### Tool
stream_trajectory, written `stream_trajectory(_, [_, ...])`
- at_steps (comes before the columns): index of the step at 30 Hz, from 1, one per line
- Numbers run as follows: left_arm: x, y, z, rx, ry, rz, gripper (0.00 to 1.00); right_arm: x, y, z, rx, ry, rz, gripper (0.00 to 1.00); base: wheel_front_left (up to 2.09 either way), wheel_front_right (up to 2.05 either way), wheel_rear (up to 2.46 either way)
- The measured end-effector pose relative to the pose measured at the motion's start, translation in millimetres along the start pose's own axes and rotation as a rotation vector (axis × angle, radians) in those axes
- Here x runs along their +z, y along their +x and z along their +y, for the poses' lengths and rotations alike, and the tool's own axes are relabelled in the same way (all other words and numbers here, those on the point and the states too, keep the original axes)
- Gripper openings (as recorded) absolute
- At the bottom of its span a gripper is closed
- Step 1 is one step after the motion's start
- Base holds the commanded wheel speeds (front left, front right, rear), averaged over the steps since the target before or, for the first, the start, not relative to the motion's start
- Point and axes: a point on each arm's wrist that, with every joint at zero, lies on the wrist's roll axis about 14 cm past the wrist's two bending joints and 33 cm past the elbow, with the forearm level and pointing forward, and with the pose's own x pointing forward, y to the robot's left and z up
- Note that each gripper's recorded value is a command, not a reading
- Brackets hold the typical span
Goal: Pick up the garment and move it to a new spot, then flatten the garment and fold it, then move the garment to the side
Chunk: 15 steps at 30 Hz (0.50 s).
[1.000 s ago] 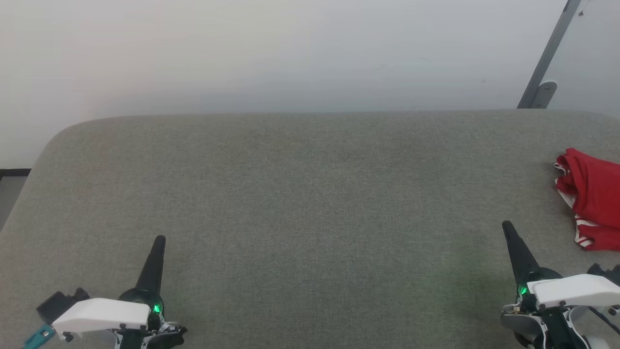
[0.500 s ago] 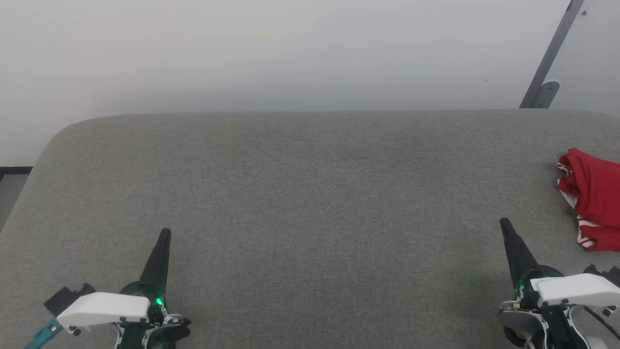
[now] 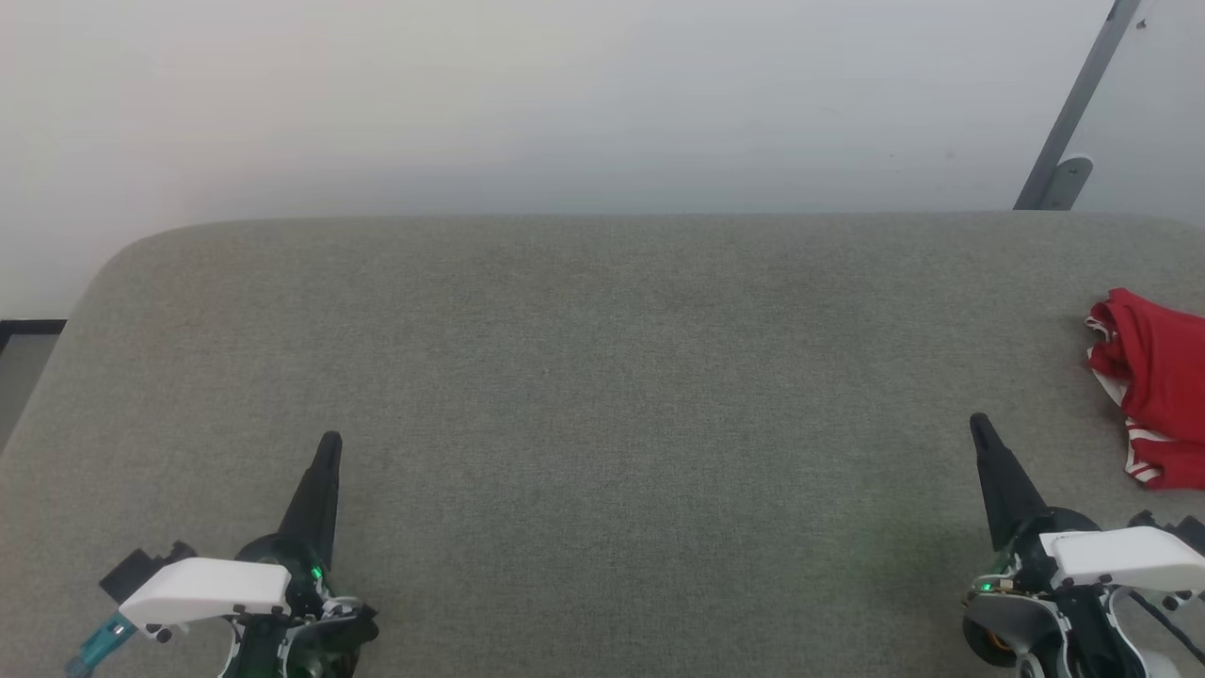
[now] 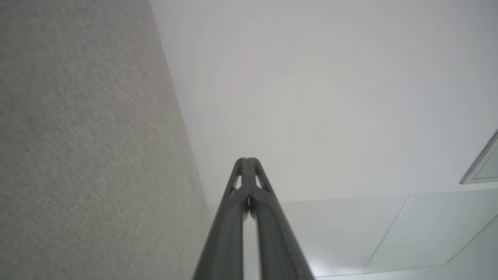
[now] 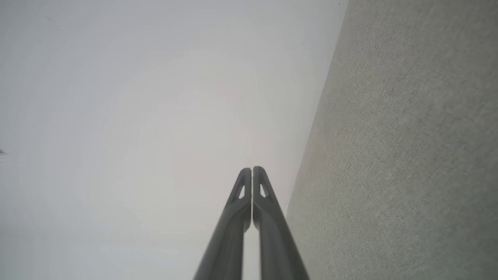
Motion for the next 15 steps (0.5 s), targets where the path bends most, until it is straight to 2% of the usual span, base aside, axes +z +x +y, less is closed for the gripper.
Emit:
stream_trajectory(5, [-1.4,2.1,-2.9,-0.01,-0.033,0.004,0.0,-1.2,0.7,0.8,0.004,0.03,0.001,0.0,0.0,0.0,0.0])
stream_trajectory(15, [-1.4,2.1,-2.7,-0.009,-0.033,0.004,0.0,-1.3,0.8,1.1,0.005,0.031,0.001,0.0,0.0,0.0,0.0])
